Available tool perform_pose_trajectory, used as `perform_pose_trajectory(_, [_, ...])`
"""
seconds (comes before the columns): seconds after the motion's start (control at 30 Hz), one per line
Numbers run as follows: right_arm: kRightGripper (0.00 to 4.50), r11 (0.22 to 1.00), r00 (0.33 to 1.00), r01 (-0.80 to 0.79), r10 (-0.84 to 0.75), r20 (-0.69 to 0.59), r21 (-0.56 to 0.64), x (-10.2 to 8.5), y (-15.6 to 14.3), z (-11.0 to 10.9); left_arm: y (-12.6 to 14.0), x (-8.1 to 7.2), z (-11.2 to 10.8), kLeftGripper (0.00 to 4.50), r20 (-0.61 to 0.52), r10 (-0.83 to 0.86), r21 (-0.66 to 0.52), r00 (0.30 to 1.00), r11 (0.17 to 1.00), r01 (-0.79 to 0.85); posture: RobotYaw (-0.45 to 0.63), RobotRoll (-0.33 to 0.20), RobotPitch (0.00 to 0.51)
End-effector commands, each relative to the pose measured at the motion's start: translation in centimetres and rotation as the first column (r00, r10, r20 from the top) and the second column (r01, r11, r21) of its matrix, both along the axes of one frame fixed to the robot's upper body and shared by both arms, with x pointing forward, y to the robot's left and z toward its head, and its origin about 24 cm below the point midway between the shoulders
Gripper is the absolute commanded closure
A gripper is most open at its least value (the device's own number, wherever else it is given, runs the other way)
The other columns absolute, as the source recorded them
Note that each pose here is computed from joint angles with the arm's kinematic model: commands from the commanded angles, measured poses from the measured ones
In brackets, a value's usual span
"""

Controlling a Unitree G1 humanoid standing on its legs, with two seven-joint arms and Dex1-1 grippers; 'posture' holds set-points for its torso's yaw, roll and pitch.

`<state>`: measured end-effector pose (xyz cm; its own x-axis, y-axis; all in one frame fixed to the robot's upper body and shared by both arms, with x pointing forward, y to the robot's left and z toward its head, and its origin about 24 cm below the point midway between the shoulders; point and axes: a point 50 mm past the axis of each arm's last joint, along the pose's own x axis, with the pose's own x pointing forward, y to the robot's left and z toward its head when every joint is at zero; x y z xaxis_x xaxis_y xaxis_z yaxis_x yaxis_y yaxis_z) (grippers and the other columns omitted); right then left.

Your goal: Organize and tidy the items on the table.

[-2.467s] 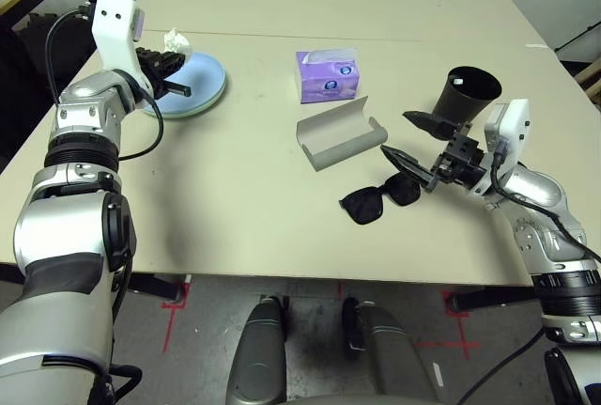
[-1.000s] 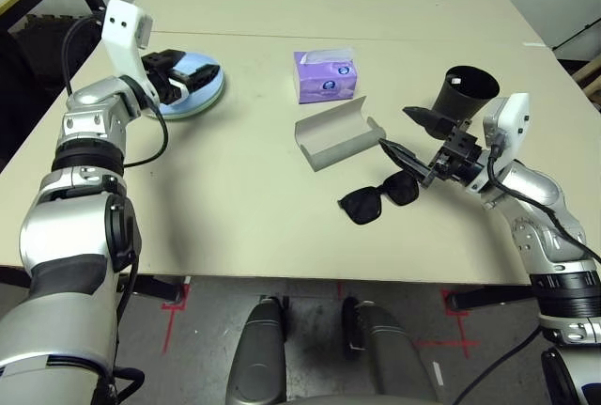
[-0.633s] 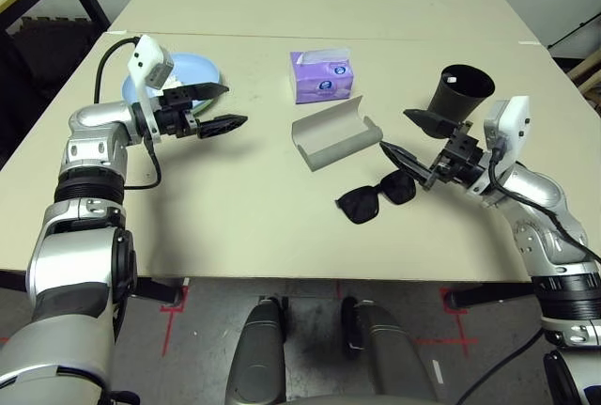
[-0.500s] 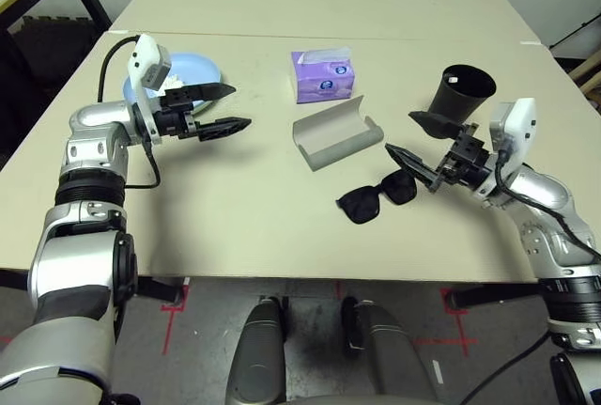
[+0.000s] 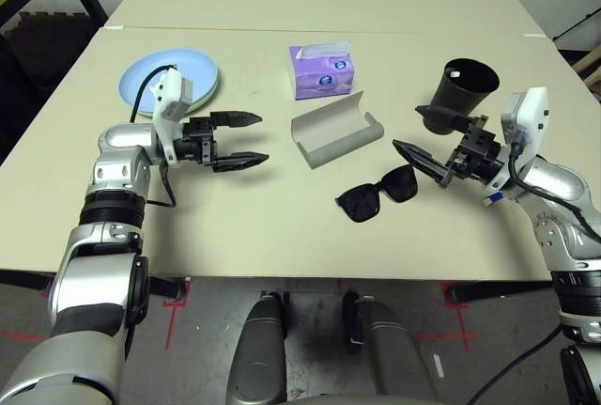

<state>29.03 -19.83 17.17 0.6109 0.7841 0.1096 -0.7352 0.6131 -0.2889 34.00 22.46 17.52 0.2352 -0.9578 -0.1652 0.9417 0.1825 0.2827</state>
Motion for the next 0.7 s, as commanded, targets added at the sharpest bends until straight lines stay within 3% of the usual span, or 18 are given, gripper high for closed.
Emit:
perform_pose_trajectory(0.03, [0.0, 1.0, 1.0, -0.015, 0.015, 0.01, -0.019, -0.1, -0.2, 0.7, -0.7, -0.5, -0.6, 0.05, 0.031, -0.059, 0.04, 0.998, 0.998, 0.058, 0.1, 0.0, 0.241])
perform_pose_trajectory(0.33, [0.0, 0.991, 0.998, -0.05, 0.045, -0.038, -0.128, 0.2, 0.1, 1.1, -1.1, -0.7, -1.2, 0.05, 0.041, -0.084, 0.056, 0.996, 0.995, 0.082, 0.1, 0.0, 0.244])
perform_pose_trajectory(0.5, [0.0, 0.955, 0.994, -0.09, 0.068, -0.089, -0.282, -0.1, 1.4, 2.2, -1.7, -0.8, -1.7, 0.05, 0.06, -0.098, 0.048, 0.993, 0.994, 0.095, 0.1, 0.0, 0.241])
perform_pose_trajectory(0.7, [0.0, 0.85, 0.992, -0.122, 0.085, -0.096, -0.512, -0.7, 2.0, 2.6, -2.1, -1.0, -1.8, 0.05, 0.061, -0.13, 0.05, 0.99, 0.991, 0.127, 0.1, 0.0, 0.237])
